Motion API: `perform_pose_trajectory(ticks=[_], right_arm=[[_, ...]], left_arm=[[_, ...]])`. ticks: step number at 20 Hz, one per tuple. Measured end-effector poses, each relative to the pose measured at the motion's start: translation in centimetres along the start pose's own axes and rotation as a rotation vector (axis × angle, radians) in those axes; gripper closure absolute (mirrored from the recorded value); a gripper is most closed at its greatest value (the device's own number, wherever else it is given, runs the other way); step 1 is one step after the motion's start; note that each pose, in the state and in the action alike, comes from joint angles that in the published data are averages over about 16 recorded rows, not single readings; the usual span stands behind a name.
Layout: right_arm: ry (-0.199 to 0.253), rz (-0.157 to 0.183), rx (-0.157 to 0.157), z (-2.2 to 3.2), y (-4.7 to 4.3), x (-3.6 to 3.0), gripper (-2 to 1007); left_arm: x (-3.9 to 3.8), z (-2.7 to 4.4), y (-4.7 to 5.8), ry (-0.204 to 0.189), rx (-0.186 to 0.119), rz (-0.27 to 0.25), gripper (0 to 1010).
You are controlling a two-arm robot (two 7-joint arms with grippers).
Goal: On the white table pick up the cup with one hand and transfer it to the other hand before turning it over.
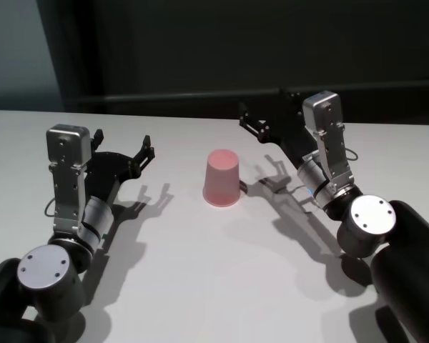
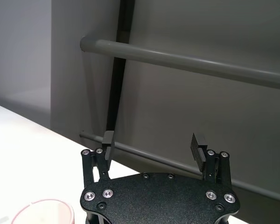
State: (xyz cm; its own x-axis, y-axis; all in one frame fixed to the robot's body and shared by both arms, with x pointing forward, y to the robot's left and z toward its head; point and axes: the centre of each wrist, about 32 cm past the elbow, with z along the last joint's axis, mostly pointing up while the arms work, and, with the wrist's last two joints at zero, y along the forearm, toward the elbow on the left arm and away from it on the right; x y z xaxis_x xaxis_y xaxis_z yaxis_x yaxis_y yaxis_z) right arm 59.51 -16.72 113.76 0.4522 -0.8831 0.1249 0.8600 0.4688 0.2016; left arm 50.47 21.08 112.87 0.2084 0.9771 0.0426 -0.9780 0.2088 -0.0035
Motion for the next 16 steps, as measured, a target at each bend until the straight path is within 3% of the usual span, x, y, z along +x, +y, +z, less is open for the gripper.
perform_pose_trajectory(ticks=[7,16], right_arm=[[-0.038,-0.144,0.014,-0.33,-1.85,-0.64,3],[-0.081,-0.254,0.012,-0.69,-4.06,-1.32,3]], left_arm=[[0.00,0.00,0.0,0.000,0.000,0.000,10],[0.00,0.00,0.0,0.000,0.000,0.000,9]])
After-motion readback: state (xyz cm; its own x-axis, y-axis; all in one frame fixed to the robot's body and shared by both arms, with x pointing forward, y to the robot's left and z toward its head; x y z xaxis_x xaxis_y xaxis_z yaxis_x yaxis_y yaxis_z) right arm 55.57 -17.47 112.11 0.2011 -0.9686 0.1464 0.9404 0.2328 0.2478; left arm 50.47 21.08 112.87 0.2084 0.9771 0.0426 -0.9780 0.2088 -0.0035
